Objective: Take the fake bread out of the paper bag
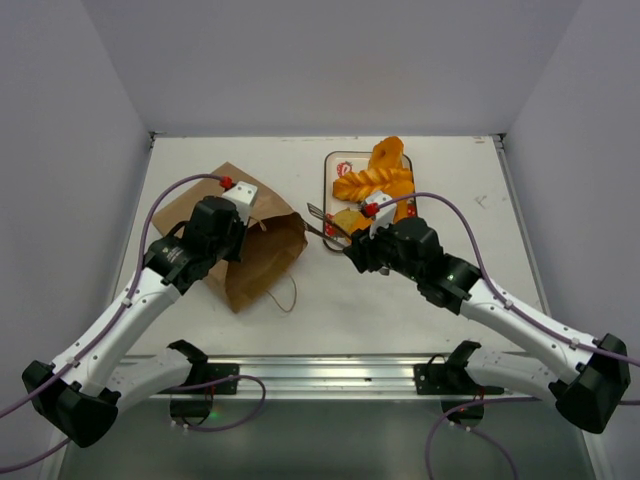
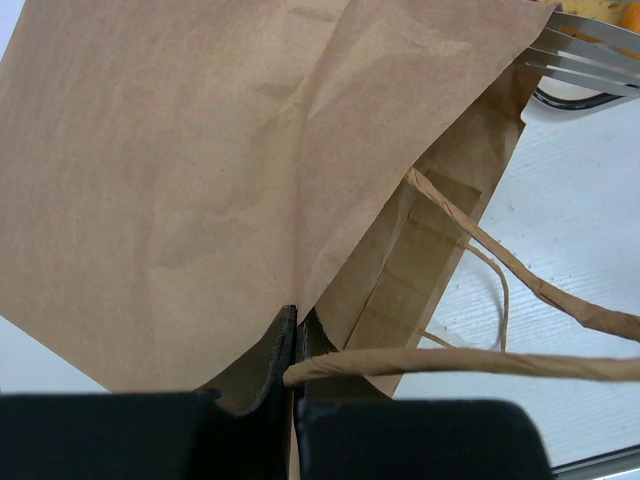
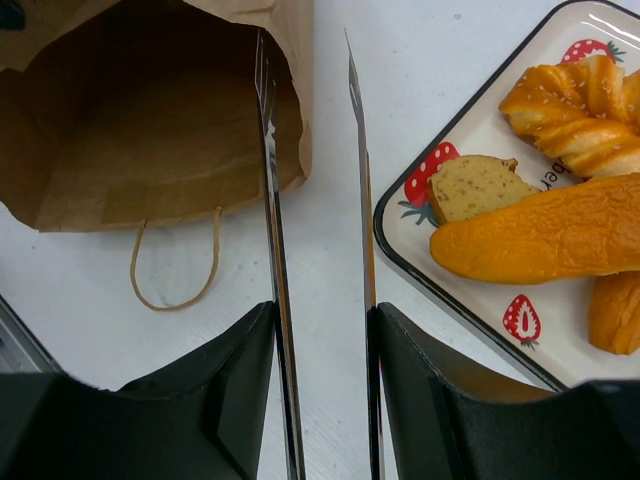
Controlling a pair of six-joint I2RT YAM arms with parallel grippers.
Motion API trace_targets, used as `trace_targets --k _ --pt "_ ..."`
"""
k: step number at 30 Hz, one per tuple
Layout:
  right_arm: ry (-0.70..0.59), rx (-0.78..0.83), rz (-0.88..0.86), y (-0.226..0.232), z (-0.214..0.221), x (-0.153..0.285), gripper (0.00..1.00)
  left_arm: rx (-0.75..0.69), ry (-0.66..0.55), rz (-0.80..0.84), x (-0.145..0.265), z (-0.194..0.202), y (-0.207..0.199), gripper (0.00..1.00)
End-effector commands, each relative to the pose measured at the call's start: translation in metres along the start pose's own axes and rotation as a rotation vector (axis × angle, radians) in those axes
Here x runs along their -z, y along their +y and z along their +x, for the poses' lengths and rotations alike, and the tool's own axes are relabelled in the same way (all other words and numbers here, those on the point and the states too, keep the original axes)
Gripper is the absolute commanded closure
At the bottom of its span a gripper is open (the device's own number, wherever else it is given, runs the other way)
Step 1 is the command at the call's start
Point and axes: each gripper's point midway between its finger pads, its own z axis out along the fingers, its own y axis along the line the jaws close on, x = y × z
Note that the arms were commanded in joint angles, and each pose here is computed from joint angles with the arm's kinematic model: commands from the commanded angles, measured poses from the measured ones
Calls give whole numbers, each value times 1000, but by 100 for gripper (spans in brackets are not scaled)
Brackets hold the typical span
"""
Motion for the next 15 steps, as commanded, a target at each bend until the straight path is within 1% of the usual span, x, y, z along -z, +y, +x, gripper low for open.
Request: trace_targets --k 1,7,15 --pt "-66 9 13 -1 -20 6 52 -3 -27 7 3 -9 -1 100" --pt "-78 15 27 -4 -23 12 51 -3 -31 4 5 -9 0 100" --pt "-61 29 26 -3 -26 8 50 0 -57 8 9 -14 1 100"
